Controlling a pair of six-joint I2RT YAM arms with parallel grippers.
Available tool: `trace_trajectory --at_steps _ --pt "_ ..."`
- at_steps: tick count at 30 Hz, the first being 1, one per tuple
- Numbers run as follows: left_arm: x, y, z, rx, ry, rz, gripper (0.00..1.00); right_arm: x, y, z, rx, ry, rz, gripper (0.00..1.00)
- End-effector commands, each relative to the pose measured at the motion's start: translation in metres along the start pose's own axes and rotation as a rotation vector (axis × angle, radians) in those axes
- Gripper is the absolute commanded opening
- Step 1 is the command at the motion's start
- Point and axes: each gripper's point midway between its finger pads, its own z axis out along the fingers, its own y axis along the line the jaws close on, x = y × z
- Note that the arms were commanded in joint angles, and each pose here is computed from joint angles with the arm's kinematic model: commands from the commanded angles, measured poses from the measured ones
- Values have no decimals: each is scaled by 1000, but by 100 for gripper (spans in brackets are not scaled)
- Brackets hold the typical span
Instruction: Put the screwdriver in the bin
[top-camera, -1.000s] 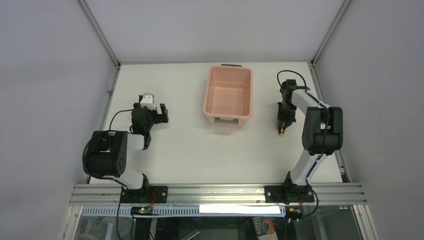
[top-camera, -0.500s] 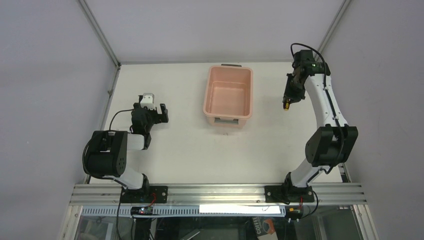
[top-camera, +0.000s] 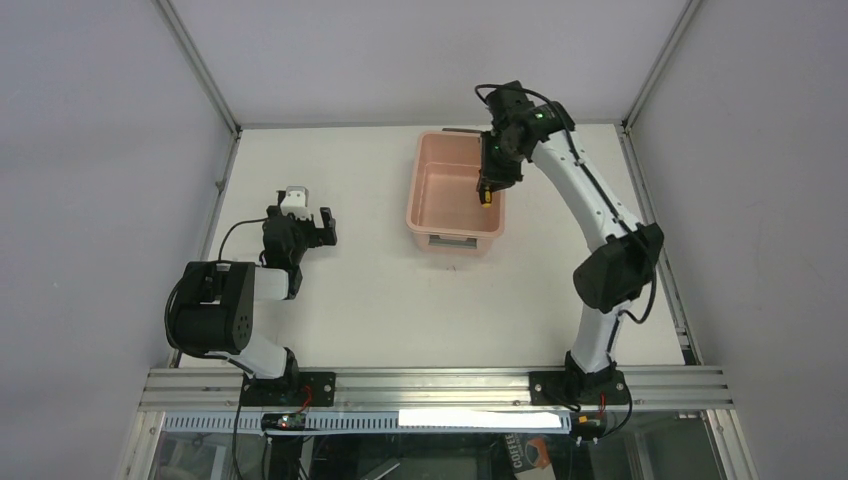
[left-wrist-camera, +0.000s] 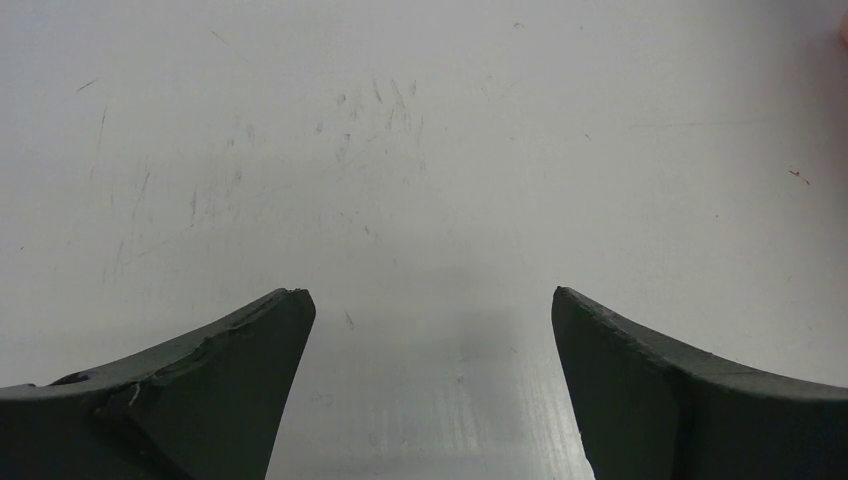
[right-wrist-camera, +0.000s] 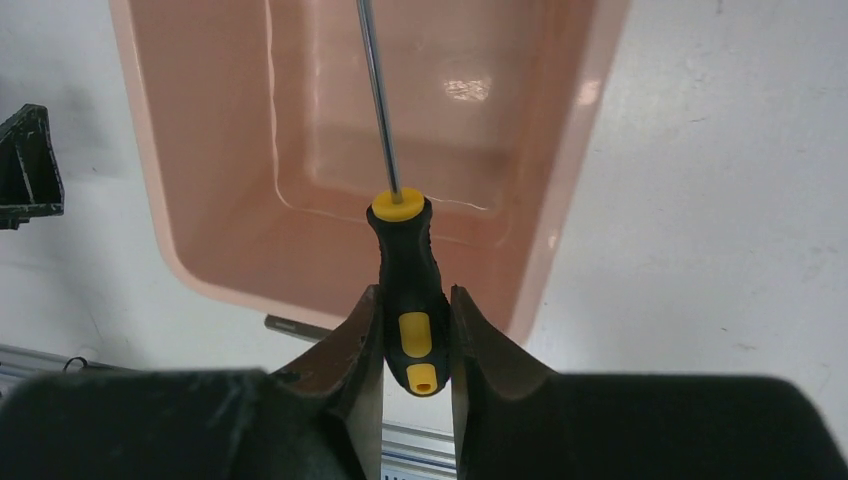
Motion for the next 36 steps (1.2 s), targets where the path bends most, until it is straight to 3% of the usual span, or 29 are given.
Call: trace_trajectory --at_steps 1,11,19,26,36 --pt "-13 -7 -3 26 -44 -19 99 -15 32 31 -25 -13 67 15" --pt "-13 -6 -3 25 -44 -19 99 -2 36 130 142 38 17 28" --pt "-13 -7 -3 28 -43 -19 99 15 29 175 205 33 11 36" --pt "-13 -7 -3 27 -43 -19 99 11 30 164 206 15 -2 62" --pt "-13 -6 -3 25 -44 -19 99 -37 45 69 122 -171 -69 72"
